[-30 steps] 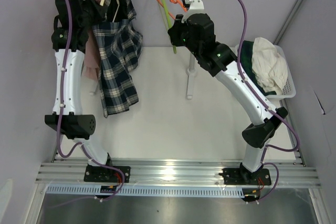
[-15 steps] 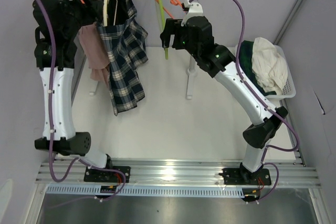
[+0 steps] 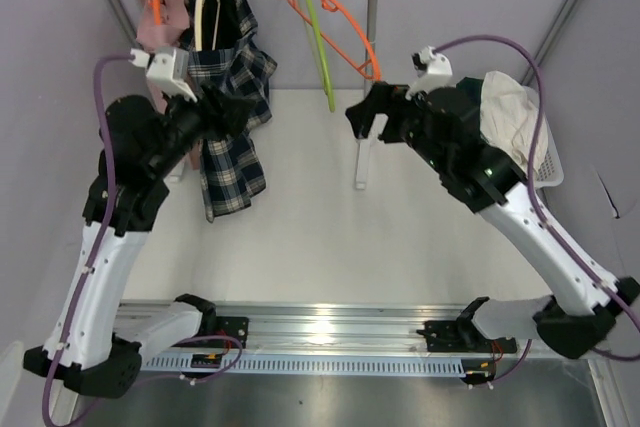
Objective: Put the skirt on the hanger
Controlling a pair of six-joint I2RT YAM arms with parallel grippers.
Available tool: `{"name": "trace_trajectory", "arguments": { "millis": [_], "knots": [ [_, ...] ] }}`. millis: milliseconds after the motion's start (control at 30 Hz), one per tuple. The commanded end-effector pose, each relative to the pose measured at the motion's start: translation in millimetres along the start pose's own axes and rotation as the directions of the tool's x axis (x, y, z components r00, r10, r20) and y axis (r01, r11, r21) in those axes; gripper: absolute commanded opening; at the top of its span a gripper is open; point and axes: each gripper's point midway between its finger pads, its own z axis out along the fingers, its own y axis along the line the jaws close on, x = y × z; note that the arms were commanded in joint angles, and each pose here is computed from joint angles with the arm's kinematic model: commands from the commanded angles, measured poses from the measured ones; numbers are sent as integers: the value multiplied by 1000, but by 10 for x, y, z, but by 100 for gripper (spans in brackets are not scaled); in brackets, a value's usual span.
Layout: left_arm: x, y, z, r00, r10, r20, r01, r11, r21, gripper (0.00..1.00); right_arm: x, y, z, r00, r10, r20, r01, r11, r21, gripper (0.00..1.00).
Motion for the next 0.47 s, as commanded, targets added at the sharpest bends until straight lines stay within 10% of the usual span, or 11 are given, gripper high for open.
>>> {"name": "trace_trajectory", "arguments": {
  "millis": [0, 433],
  "knots": [
    [187, -166, -99, 1000, -28, 6, 27, 997, 65, 64, 148, -156, -259, 999, 47, 6, -47, 999, 22, 100],
    [1176, -68, -462, 987, -16, -159, 28, 997, 74, 64, 877, -650, -685, 993, 60, -101, -47, 991, 128, 100]
  ]
}}
